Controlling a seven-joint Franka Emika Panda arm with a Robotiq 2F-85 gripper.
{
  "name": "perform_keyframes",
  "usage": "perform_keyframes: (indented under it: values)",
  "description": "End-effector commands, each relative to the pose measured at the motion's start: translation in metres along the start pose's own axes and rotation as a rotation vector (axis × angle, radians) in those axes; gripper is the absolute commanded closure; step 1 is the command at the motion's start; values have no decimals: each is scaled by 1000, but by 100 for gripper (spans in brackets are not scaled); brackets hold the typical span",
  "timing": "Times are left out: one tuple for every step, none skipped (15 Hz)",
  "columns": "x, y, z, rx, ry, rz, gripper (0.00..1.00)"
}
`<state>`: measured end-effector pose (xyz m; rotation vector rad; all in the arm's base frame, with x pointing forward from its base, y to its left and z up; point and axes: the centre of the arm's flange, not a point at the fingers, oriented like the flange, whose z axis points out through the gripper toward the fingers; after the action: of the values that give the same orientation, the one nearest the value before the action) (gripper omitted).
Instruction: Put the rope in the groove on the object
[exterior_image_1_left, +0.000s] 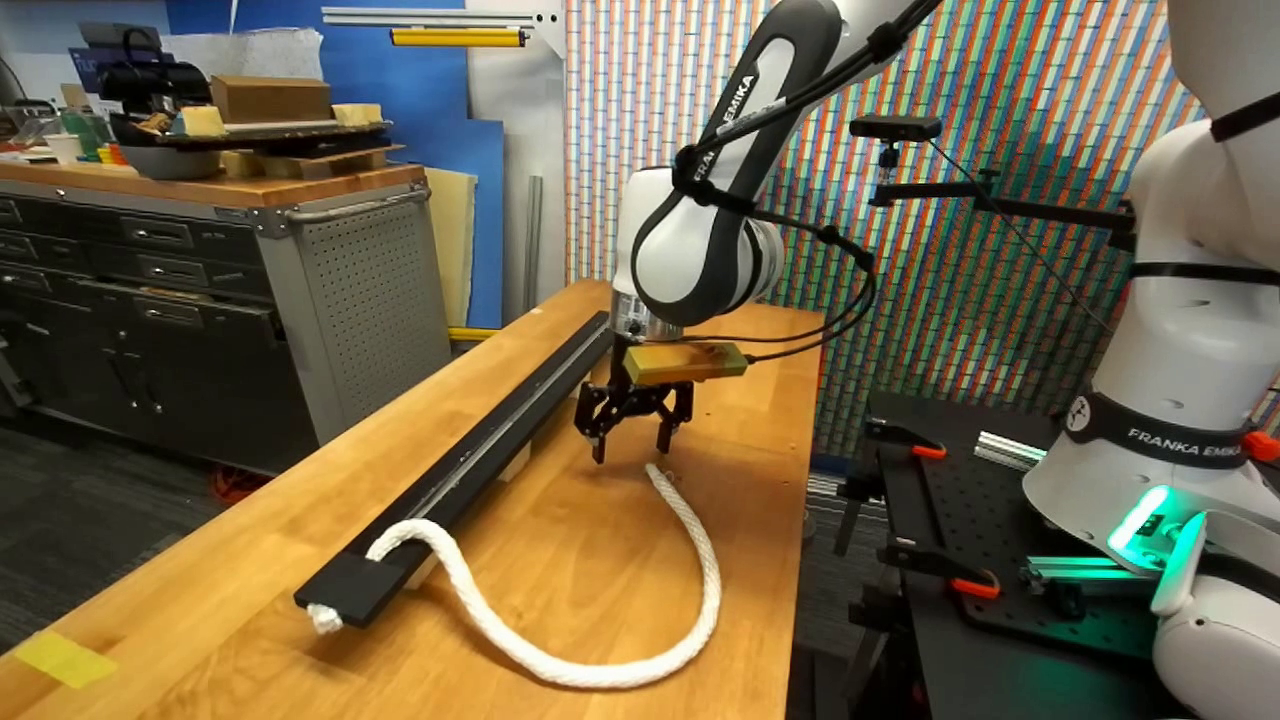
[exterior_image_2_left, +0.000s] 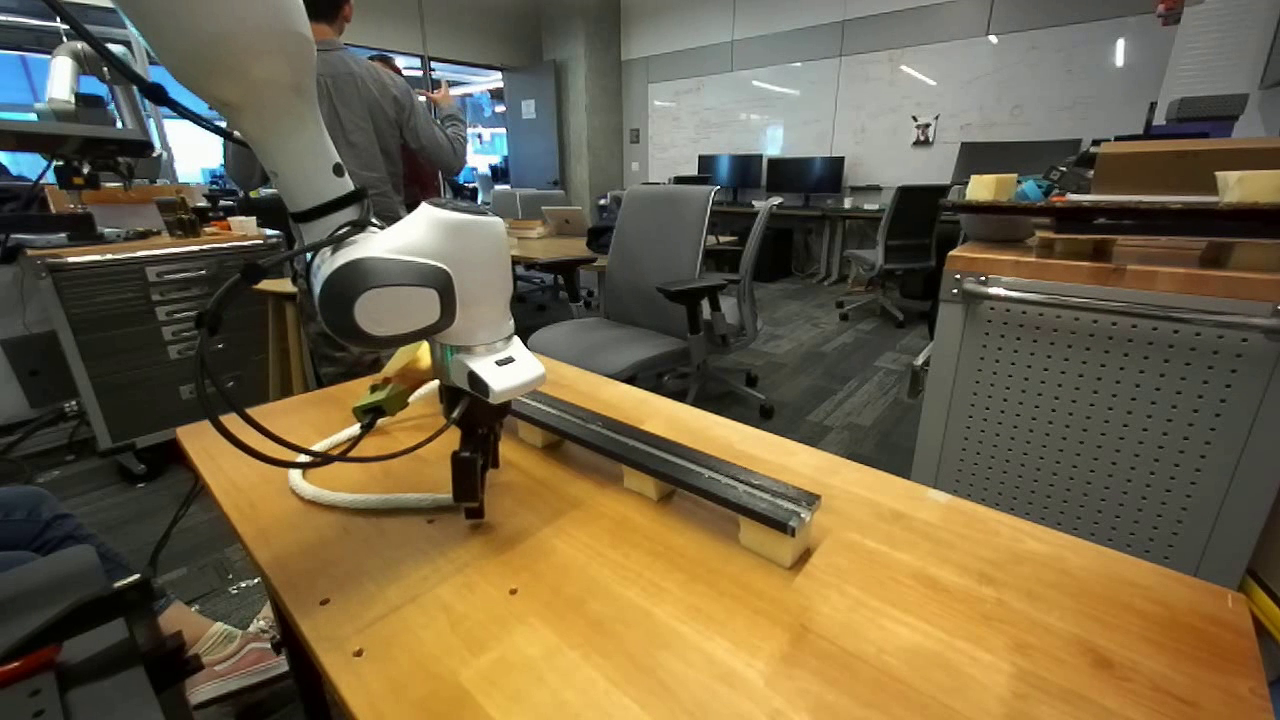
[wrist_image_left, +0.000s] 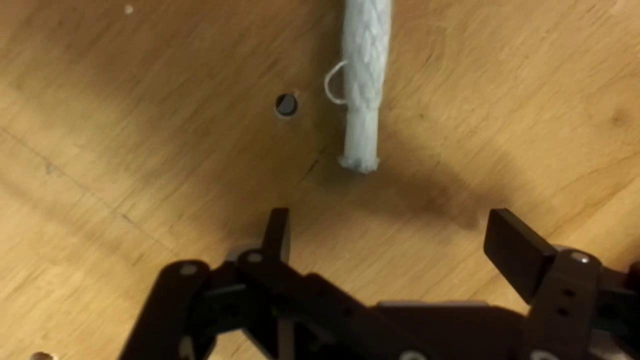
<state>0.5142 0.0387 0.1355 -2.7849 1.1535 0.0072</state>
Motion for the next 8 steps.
perform_keyframes:
  values:
    - [-19,-4,-9,-16,10,25,0]
    - [-24,-3,-9,-19,7,27,0]
    - [-29,-1,-10,-26,-1,30,0]
    - [-33,0,-10,-30,-1,31,0]
    - [-36,1,-10,-33,-4,32,0]
    - [-38,2,-10,-38,-6,35,0]
    - [-38,3,-9,-45,-9,40,0]
    - [-39,4,-8,-50,-11,45,0]
